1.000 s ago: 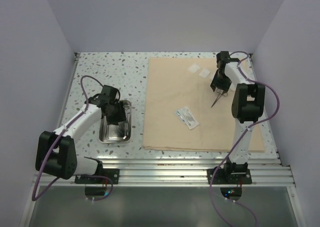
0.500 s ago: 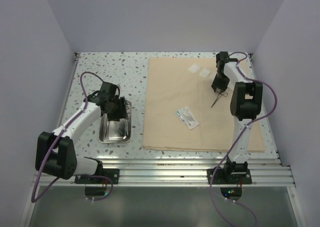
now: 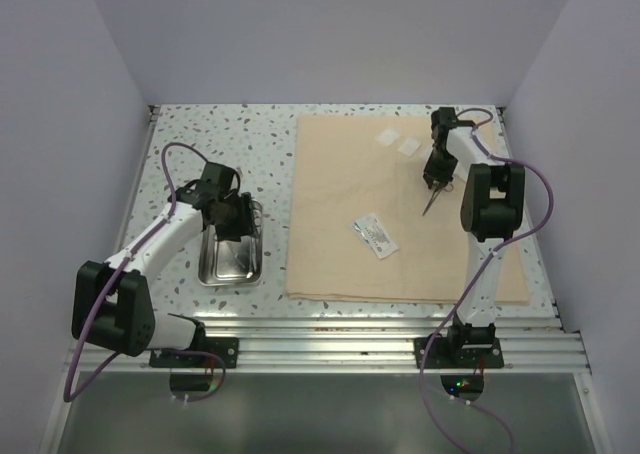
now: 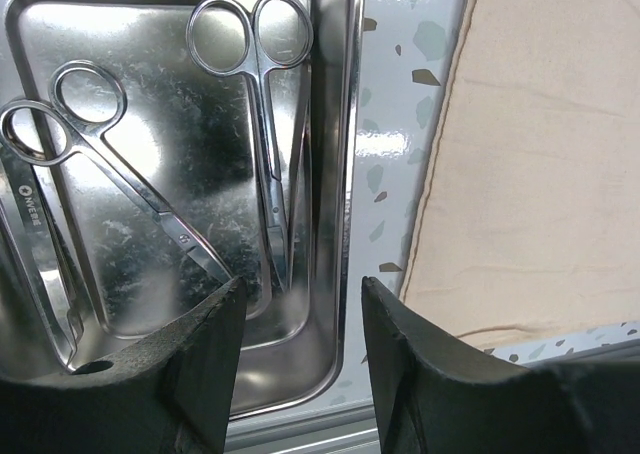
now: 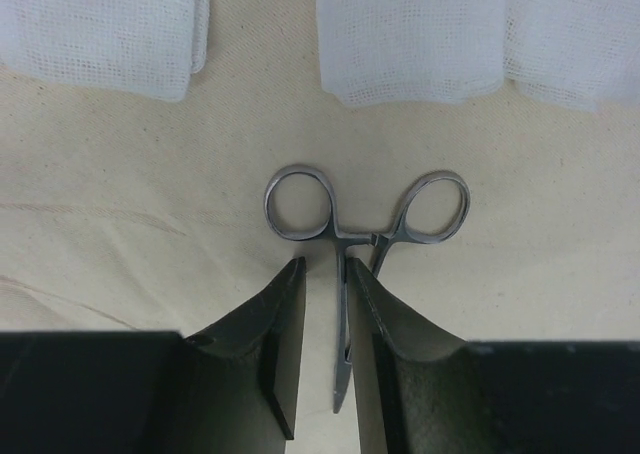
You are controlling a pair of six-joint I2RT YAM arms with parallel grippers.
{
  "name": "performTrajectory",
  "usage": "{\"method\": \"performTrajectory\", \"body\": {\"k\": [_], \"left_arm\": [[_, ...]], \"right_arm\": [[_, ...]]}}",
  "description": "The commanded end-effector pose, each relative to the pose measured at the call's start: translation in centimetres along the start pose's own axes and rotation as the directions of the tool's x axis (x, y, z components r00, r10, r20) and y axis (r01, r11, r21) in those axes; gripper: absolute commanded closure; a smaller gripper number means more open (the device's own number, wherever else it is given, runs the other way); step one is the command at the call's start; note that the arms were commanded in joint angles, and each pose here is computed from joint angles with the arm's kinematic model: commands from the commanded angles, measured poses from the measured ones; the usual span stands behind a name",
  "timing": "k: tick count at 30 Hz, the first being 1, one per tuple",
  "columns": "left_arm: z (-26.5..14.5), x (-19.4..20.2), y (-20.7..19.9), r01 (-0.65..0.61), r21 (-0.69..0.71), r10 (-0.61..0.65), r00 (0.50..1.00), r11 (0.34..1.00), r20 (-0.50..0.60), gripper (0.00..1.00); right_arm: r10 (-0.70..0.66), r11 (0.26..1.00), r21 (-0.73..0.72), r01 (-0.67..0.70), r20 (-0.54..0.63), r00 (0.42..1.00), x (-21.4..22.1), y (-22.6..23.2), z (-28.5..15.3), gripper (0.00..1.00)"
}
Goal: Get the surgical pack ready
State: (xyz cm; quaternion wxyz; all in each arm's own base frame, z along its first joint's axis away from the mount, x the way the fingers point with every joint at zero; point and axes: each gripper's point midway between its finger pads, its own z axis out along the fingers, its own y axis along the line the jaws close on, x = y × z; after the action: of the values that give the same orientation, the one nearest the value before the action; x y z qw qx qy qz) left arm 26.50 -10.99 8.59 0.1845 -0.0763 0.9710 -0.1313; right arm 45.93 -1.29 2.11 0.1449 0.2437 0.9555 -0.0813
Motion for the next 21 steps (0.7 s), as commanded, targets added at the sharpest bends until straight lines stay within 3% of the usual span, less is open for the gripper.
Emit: {"method": "performTrajectory", "body": {"k": [1,5,9,21], "left_arm": [[-0.8,-1.1,-0.6,-0.021,0.024,0.021,1.0,0.999,0.022,0.47],[-0.9,-0.9,-1.3,-0.03,0.065,0.03,1.0,0.997,0.009,0.47],[-1.7,-1.4,-2.7,-0.043,0.138,0.04,0.999,0.989,0.03,0.47],[-4.0,-2.7,-6.1,-0.066,0.298,0.043,0.995,0.952,0.085,0.42]], "right_arm": [[0.026,1.0,-0.001,-0.026,-0.016,1.0,0.6,-0.4,0.9,0.73],[0.046,0.998,-0.03,-0.047,-0.047,0.998,2.1,-0.3,1.5,0.8],[0.088,0.995,-0.035,-0.089,-0.03,0.996,1.7,-2.1,1.1,0.99],[0.073,0.987,-0.146,-0.067,0.036,0.997,0.1,-1.6,-4.8,1.0]]}}
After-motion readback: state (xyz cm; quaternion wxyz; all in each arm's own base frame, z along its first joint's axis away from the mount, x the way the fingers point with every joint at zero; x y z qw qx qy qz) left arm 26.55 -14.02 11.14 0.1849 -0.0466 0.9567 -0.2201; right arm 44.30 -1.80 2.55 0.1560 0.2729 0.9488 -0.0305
